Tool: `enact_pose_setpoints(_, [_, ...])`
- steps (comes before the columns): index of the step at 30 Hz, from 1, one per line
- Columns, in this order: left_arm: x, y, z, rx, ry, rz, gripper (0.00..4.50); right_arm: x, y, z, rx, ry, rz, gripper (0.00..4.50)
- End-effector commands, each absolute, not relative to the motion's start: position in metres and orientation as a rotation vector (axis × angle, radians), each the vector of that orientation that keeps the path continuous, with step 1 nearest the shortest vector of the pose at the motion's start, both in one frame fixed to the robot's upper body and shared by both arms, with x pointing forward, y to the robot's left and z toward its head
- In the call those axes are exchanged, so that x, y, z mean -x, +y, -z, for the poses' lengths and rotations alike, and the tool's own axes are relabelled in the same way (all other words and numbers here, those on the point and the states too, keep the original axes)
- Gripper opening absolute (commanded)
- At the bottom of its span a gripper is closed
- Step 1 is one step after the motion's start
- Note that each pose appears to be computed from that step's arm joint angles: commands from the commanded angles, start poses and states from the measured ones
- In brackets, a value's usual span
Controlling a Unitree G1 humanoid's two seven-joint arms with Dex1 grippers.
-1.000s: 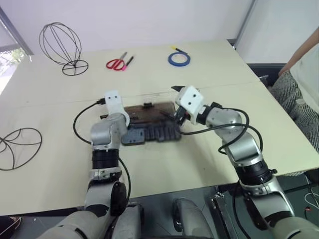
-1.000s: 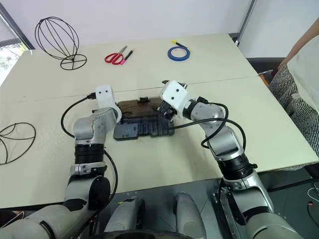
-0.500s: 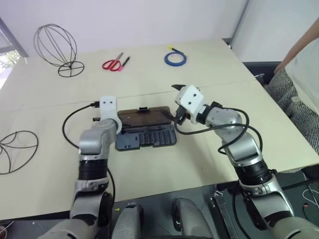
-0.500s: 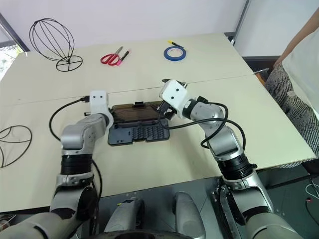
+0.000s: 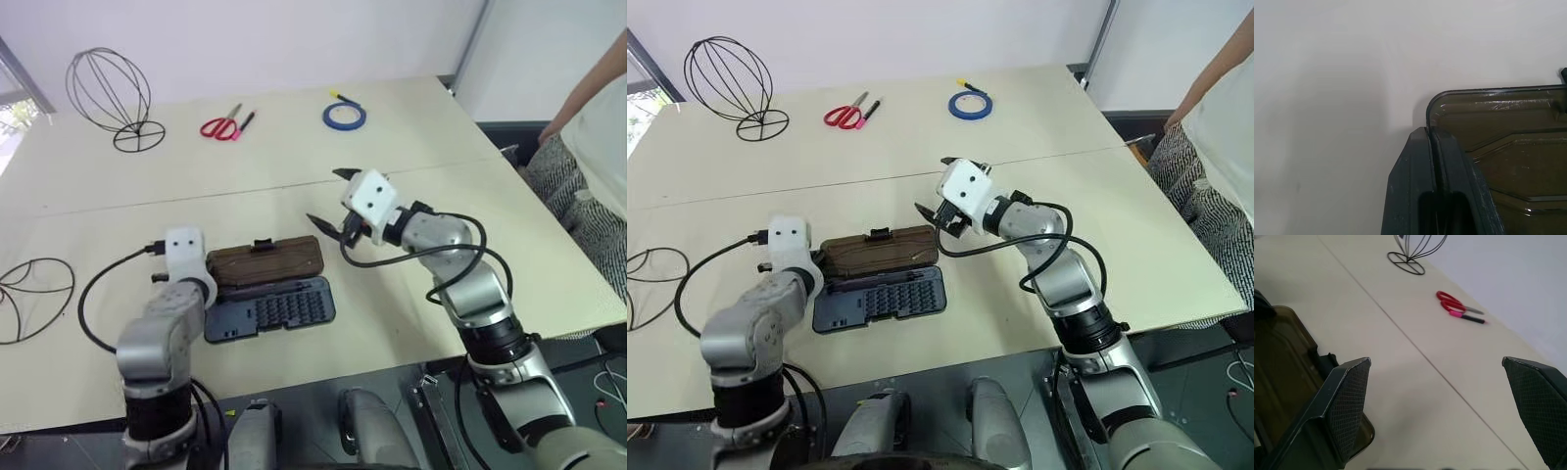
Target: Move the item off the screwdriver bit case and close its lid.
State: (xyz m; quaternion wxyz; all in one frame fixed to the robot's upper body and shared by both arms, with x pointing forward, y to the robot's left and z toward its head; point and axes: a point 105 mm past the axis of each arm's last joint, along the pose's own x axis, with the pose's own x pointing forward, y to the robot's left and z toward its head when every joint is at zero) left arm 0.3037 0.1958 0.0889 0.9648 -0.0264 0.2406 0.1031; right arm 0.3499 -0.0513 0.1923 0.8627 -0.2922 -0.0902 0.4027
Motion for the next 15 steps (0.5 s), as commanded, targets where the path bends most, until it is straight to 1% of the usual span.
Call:
enact_pose_setpoints(1, [-0.293,0.209,-0.075,0.056,0.546,-0.304,0.02,-0.345,-0.044,-0.205,0.625,-0.249,-0.881,4.50])
enact_pose_setpoints(7, [-0.291,0.199,-0.070,0.075,0.559,-0.288,0.02,-0.345,-0.044,-0.207,0.645,-0.245,-0.907,4.50])
enact_pose_setpoints(15, [-0.314,0.184,-0.106,-0.012,0.333,-0.115,0.02,-0.345,-0.044,-0.206,0.657,-0.234,-0.915,4.50])
